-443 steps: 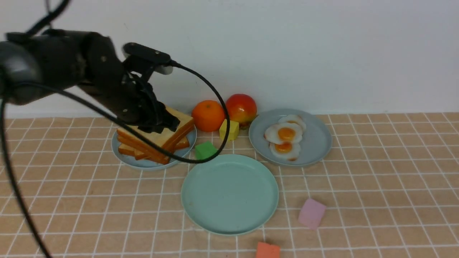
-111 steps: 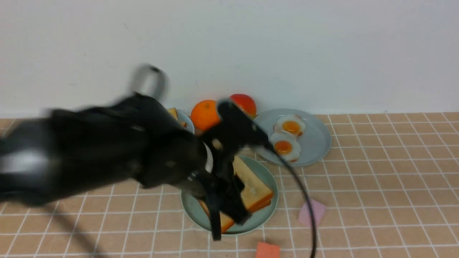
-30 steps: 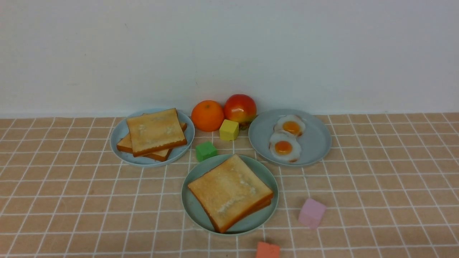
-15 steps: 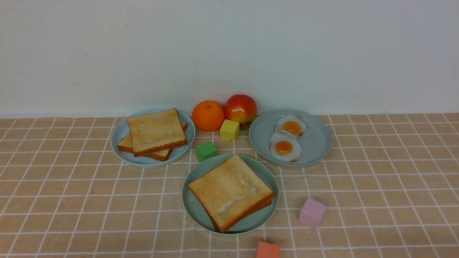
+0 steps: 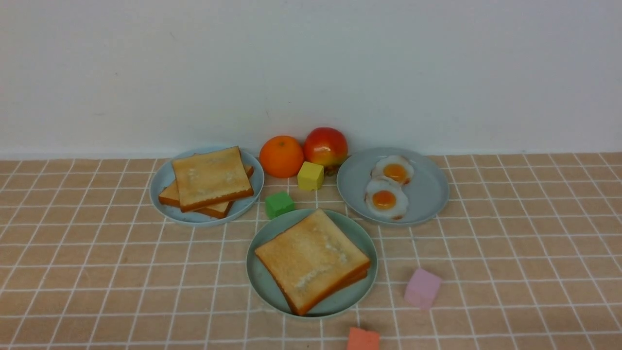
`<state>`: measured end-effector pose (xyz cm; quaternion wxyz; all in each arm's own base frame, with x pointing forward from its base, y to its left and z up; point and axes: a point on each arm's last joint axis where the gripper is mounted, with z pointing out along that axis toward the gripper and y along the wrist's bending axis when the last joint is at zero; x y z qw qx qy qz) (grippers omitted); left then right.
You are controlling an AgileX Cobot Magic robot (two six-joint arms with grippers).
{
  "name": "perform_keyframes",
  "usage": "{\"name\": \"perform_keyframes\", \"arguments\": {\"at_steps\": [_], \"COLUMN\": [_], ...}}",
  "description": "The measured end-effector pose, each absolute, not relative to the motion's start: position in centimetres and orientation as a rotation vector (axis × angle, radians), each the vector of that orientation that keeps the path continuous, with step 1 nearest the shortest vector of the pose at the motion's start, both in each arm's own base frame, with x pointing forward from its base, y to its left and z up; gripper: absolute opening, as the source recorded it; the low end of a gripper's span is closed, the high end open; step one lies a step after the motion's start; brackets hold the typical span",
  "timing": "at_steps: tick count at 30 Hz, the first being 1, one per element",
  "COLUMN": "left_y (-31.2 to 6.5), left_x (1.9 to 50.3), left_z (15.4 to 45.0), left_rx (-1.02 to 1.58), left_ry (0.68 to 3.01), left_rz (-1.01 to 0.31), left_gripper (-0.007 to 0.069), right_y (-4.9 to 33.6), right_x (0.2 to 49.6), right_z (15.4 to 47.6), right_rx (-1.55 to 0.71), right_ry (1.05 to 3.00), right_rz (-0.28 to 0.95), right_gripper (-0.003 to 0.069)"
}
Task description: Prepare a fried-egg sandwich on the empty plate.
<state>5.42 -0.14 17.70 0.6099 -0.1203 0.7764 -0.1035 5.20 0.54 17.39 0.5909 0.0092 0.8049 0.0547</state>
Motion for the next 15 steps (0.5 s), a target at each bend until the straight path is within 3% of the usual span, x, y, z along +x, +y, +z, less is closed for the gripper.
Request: {"name": "perform_keyframes", "arguments": {"at_steps": [15], "left_y": [-0.11], "left_x": [5.28], "left_z": [17.03], "left_rx": [-0.303], "left_ry": [1.854], "left_rz": [-0.231], "left_gripper": [-0.0013], "right_y": [0.54], "right_x": [5.20], "right_z": [17.39], "right_rx": [0.021], "right_ry": [1.873], "right_rz": [0.127], "right_gripper": [0.0017]}}
